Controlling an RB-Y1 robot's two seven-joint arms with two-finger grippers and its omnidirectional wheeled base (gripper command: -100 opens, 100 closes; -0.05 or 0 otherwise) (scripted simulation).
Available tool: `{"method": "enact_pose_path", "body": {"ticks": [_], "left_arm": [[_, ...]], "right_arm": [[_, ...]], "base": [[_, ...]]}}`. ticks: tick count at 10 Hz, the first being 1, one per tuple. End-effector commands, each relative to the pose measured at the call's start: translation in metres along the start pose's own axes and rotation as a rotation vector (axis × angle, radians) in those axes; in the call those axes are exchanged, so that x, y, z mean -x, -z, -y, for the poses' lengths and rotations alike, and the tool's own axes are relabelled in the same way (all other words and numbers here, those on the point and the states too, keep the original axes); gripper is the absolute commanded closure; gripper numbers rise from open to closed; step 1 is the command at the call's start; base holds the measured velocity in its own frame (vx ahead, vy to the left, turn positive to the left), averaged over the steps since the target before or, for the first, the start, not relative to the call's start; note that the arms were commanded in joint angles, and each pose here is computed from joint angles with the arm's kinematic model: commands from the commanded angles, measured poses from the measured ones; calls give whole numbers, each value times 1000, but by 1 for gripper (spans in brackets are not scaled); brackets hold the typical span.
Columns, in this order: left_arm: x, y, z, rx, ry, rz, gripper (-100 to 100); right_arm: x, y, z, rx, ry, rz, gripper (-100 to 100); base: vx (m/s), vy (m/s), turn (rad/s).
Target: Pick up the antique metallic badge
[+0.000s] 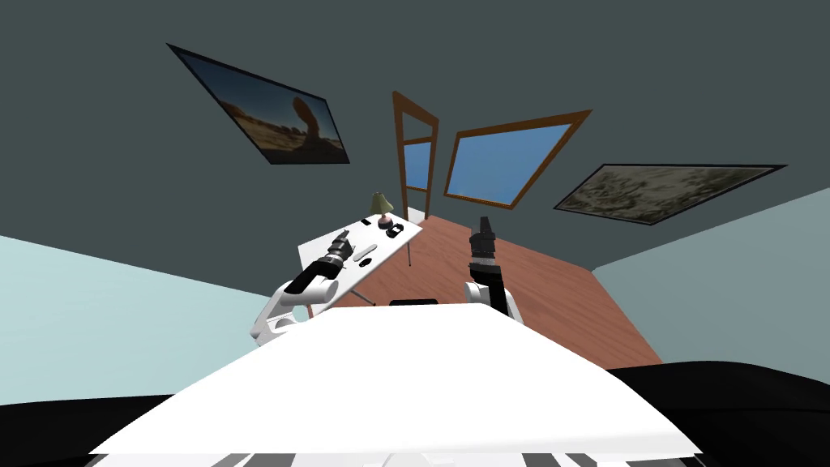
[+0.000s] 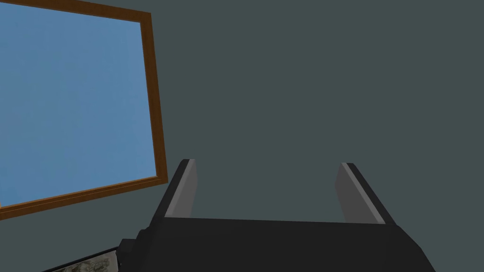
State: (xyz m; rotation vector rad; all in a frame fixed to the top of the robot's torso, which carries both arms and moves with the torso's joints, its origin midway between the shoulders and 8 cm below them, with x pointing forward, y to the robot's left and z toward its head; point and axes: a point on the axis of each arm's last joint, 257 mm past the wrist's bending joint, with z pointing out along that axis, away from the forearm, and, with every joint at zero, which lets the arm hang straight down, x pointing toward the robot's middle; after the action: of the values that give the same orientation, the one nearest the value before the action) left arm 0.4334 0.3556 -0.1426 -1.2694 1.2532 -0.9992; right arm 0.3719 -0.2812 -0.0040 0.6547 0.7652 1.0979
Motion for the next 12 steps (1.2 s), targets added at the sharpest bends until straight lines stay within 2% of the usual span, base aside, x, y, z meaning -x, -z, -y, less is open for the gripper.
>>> {"method": "enact_pose_path", "body": {"ticks": [1, 2, 4, 5, 7, 8, 9, 10, 12], "left_arm": [[2, 0, -8, 35, 3, 7, -100], [12, -3, -17, 70, 22, 22, -100], [14, -2, -26, 108, 22, 28, -100], [25, -4, -35, 144, 44, 47, -100], [26, -3, -45, 183, 45, 54, -100], [38, -4, -53, 218, 69, 75, -100], [39, -2, -61, 249, 70, 81, -100], [51, -2, -71, 288, 97, 106, -100], [53, 2, -82, 334, 98, 115, -100]], "right_arm": [[0, 0, 0, 0, 0, 0, 0], [0, 0, 0, 0, 0, 0, 0], [0, 0, 0, 0, 0, 0, 0], [0, 0, 0, 0, 0, 0, 0], [0, 0, 0, 0, 0, 0, 0], [0, 0, 0, 0, 0, 0, 0], [0, 0, 0, 0, 0, 0, 0], [0, 0, 0, 0, 0, 0, 0], [0, 0, 0, 0, 0, 0, 0]], "base": [[6, -2, 16], [12, -9, -107], [10, -4, -33], [11, -9, -118], [13, -6, -29], [20, -13, -104], [21, -9, -65], [27, -17, -92], [18, -9, -36]]}}
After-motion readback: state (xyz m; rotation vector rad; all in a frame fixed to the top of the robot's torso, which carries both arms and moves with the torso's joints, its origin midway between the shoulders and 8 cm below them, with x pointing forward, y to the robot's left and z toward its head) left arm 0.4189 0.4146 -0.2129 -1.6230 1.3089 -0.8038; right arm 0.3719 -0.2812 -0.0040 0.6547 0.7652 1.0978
